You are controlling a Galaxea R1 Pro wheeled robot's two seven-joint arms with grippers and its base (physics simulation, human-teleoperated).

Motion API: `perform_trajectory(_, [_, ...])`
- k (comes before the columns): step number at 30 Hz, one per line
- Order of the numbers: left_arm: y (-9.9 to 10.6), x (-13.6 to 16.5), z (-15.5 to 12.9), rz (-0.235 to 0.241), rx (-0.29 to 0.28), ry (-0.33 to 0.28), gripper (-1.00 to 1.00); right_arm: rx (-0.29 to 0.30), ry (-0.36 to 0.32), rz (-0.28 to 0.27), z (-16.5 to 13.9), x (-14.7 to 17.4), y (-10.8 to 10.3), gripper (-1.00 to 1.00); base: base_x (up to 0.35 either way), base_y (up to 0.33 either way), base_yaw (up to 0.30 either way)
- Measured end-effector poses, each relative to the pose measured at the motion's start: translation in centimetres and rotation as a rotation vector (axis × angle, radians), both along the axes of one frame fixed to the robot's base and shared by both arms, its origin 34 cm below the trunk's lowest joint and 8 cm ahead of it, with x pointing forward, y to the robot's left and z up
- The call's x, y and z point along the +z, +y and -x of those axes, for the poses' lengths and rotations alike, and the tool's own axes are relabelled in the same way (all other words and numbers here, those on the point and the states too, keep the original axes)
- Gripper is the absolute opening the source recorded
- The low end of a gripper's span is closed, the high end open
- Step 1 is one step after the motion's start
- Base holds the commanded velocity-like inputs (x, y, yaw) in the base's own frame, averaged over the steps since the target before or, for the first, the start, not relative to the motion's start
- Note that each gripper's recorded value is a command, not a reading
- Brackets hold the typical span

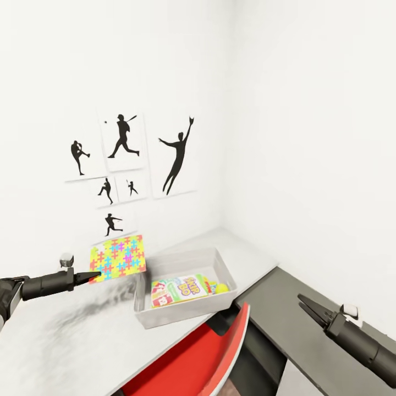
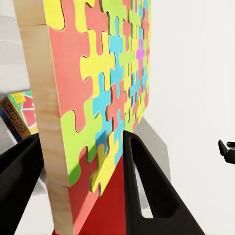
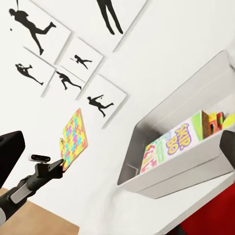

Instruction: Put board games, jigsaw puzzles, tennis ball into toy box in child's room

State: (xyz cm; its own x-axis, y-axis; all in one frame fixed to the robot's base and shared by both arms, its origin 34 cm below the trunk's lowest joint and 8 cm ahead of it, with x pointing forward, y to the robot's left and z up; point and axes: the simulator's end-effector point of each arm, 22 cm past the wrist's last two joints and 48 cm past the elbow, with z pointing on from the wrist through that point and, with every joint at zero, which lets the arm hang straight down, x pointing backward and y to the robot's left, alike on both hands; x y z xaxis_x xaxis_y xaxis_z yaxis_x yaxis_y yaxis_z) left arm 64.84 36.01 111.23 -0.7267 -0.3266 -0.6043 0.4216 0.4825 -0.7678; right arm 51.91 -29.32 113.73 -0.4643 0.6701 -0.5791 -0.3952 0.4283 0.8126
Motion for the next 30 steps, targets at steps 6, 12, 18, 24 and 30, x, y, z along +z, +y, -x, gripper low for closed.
perform_trajectory(6, [0.0, 0.06, -0.01, 0.001, 0.0, -0.001, -1.0, -0.001, 0.0, 0.001, 0.0, -0.01, -0.03, 1.0, 0.173, -0.125, 0.025])
perform_trajectory(12, [-0.02, 0.06, -0.01, 0.001, 0.0, -0.001, -1.0, -0.001, 0.001, 0.002, 0.0, -0.03, -0.02, 1.0, 0.12, -0.045, 0.004])
perform_trajectory(18, [-0.04, 0.02, -0.03, 0.001, 0.0, 0.0, -1.0, -0.001, 0.002, 0.002, -0.03, -0.08, -0.01, 1.0, 0.142, -0.007, 0.001])
perform_trajectory(24, [-0.07, 0.03, -0.04, 0.001, -0.001, -0.001, -1.0, -0.001, 0.002, 0.002, -0.04, -0.09, 0.01, 1.0, 0.013, 0.0, 0.0])
perform_trajectory(30, [-0.11, 0.01, -0.04, 0.001, -0.001, -0.001, -1.0, -0.001, 0.003, 0.003, -0.04, -0.09, 0.01, 1.0, 0.001, 0.0, 0.0])
